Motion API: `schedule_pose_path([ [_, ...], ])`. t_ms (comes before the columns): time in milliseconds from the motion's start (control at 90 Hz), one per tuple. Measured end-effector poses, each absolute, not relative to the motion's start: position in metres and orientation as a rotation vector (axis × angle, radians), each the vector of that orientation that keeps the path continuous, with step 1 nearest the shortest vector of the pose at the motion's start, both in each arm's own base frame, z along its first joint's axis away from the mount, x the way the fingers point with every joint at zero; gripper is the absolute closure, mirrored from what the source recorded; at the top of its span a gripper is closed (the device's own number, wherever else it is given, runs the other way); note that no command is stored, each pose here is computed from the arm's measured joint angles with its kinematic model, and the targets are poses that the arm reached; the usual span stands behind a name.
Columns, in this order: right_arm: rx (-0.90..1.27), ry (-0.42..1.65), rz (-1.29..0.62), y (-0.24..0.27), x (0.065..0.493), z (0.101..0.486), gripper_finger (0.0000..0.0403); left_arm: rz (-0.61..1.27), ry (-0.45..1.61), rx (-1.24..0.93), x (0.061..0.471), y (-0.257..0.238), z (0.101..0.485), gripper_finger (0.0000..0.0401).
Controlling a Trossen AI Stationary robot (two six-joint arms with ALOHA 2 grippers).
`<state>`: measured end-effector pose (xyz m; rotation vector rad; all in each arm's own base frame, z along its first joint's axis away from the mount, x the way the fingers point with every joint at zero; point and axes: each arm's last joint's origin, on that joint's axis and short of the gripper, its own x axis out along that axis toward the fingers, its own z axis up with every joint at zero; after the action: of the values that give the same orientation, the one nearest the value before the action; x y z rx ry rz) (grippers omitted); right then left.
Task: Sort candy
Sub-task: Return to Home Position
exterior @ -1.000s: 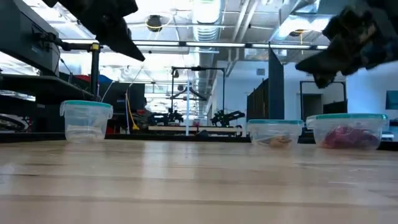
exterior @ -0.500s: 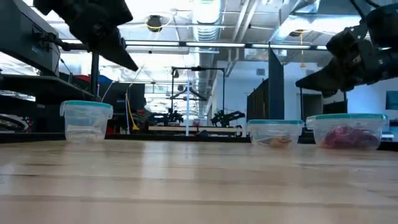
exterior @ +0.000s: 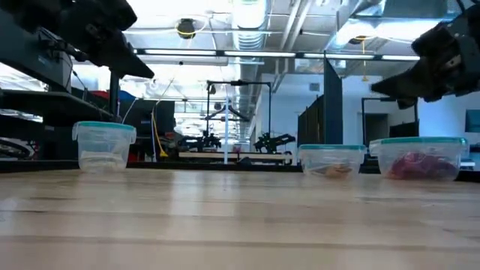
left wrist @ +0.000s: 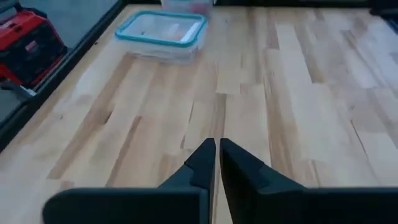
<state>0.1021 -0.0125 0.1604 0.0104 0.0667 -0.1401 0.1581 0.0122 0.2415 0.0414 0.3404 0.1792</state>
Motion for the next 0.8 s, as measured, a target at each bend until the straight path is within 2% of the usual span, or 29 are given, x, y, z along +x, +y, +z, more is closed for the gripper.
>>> schedule_pose_path([
  [167,-0.019,0.047,-0.135,-0.012,0.101,0.162,0.0403,0.184,0.337,0.025,0.156,0.012,0.238,0.0393],
  [467,0.089,0.076,-0.139,-0.012,0.103,0.159,0.0403,0.186,0.410,0.017,0.152,0.012,0.228,0.0393],
  [700,0.090,0.075,-0.140,-0.012,0.103,0.159,0.0403,0.202,0.348,-0.093,0.133,0.011,0.168,0.0393],
  [800,0.090,0.072,-0.141,-0.013,0.103,0.159,0.0403,0.187,0.333,-0.106,0.124,0.008,0.158,0.0393],
])
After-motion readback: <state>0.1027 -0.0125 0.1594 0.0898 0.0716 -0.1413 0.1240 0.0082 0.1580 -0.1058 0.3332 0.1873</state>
